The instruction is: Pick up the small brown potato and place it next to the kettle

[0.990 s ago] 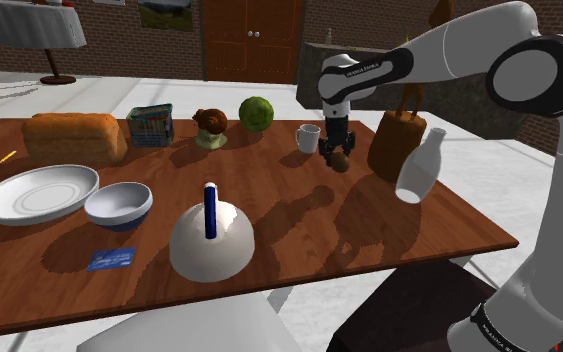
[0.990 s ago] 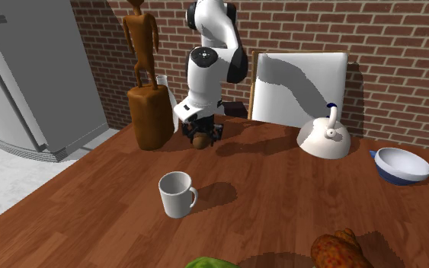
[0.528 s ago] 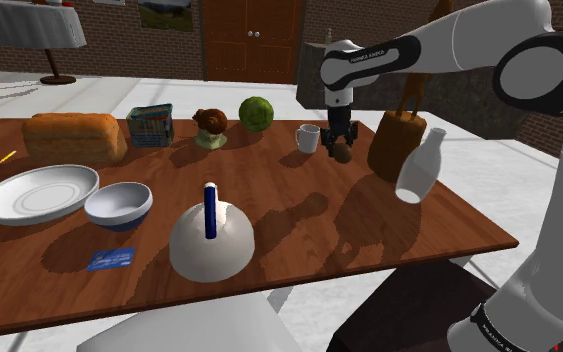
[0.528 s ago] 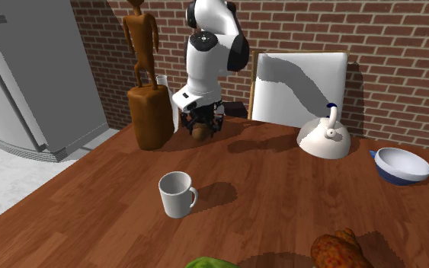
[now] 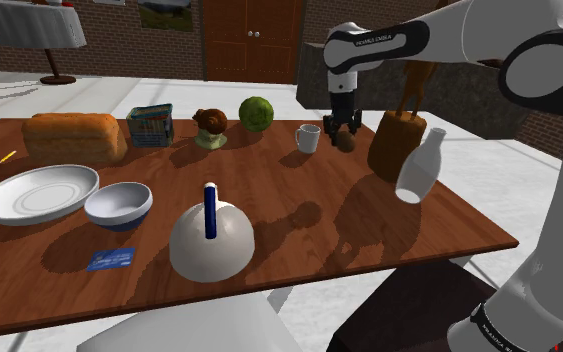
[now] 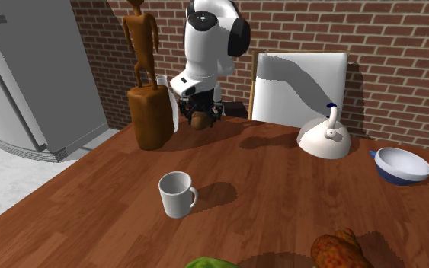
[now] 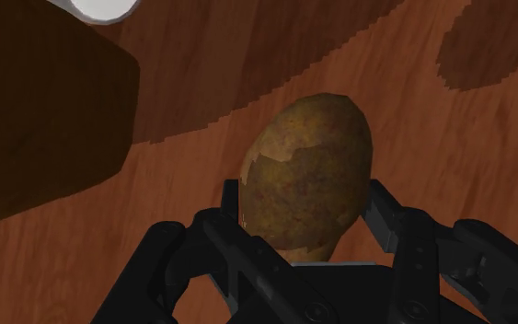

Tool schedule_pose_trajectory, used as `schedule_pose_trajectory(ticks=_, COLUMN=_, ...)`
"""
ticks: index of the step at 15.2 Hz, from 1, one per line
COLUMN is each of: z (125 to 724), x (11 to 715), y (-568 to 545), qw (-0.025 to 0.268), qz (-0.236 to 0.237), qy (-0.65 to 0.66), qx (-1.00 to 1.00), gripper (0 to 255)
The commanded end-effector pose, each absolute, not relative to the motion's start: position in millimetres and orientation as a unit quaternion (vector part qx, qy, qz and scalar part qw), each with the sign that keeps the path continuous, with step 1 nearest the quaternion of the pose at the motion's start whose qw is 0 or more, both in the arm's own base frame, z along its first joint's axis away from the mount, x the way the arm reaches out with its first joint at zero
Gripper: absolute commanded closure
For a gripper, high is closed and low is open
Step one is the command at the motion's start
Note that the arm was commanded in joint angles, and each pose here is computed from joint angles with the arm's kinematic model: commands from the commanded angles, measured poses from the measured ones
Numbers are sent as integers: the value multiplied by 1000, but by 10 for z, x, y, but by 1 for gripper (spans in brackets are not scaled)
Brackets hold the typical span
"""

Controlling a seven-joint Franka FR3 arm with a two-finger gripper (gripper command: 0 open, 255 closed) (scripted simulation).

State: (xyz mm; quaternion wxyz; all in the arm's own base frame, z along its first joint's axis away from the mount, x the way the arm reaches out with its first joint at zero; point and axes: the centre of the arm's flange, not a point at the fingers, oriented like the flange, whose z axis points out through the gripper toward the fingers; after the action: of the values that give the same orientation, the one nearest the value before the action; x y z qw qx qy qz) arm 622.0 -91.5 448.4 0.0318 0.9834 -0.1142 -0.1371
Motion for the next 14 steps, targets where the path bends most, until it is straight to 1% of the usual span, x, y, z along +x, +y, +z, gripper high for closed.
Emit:
schedule_pose_trajectory(ticks=1, z=4585, x=6223, y=-904, qw=32, qz=-137, qy=-114, qx=983, gripper=255)
schedule_pose_trajectory(ticks=14, z=5272, x=6223, y=-904, qw=32, qz=-137, qy=-114, qx=983, gripper=255)
